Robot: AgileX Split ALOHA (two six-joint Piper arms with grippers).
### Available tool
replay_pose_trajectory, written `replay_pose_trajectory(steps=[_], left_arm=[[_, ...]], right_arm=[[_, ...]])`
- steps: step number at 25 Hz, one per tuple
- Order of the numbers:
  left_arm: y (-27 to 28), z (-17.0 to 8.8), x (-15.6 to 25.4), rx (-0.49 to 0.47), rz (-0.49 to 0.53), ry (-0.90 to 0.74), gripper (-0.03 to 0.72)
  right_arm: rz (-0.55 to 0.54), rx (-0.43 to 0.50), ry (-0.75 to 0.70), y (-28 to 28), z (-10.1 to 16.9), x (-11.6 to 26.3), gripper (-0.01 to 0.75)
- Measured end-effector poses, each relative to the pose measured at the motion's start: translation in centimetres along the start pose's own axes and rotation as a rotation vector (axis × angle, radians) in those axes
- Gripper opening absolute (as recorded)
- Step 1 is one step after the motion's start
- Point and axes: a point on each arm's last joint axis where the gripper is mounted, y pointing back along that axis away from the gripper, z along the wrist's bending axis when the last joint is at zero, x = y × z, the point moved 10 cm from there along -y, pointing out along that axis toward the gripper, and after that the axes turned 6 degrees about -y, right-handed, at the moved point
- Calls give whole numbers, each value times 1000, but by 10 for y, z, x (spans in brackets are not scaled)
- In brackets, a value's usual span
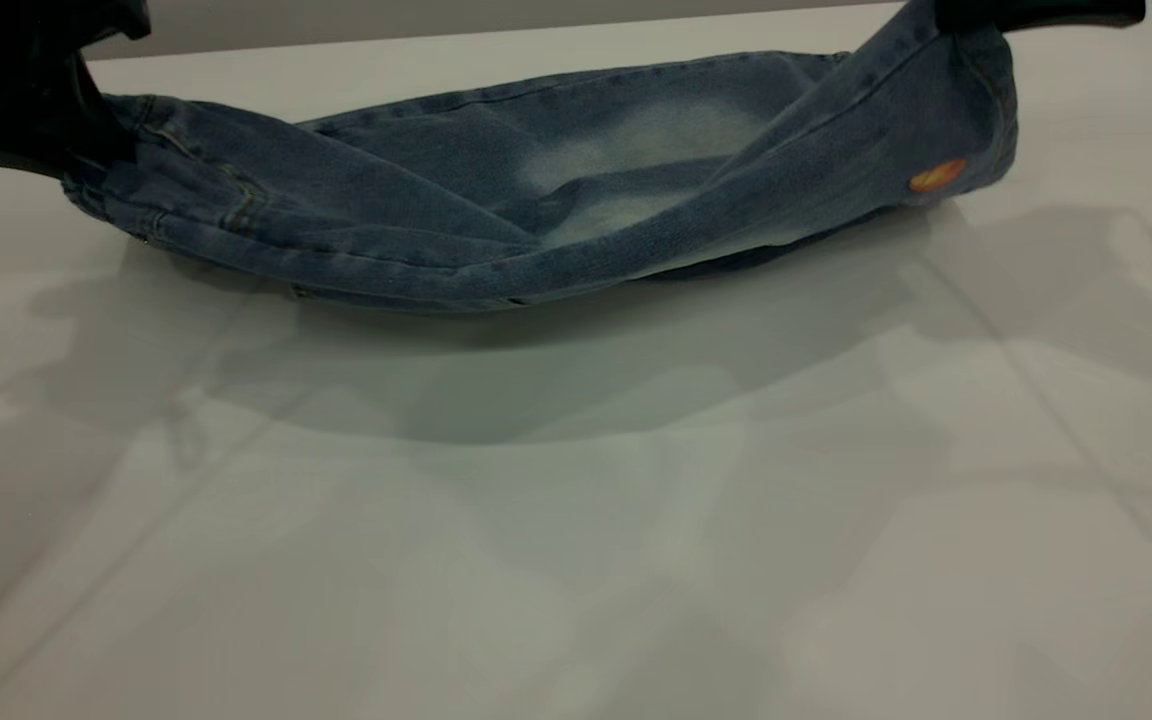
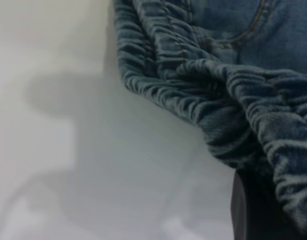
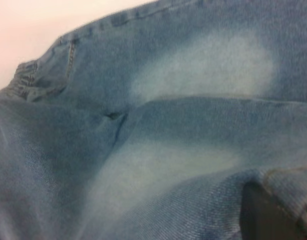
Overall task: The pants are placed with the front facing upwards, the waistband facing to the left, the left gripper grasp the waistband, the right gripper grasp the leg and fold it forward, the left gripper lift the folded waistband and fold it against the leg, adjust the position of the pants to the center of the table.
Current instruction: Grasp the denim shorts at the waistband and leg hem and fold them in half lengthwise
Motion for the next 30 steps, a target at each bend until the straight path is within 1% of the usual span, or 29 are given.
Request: replay_pose_trajectory(steps=[2, 6, 10, 12, 15, 21, 25, 30], left_arm=[[2, -4, -5, 14, 1, 1, 152], [9, -14, -15, 35, 35, -45, 152], [9, -21, -13, 52, 146, -97, 152], [8, -21, -8, 50, 212, -121, 150], [6, -18, -4, 33, 274, -146, 150], [-1, -18, -12, 25, 313, -167, 150], [-9, -21, -20, 29, 337, -169, 150], [-16, -23, -36, 22, 341, -192, 150]], right_arm=[[-5, 3, 1, 0, 0, -2, 15], [-4, 25, 10, 0, -4, -2, 15], [3, 27, 20, 0, -5, 0, 15], [3, 27, 20, 0, -5, 0, 15], [2, 28, 24, 0, -5, -1, 15], [-16, 75, 44, 0, -14, -7, 15], [-35, 67, 66, -2, -12, -20, 15], [-11, 63, 66, -12, -16, -28, 15]])
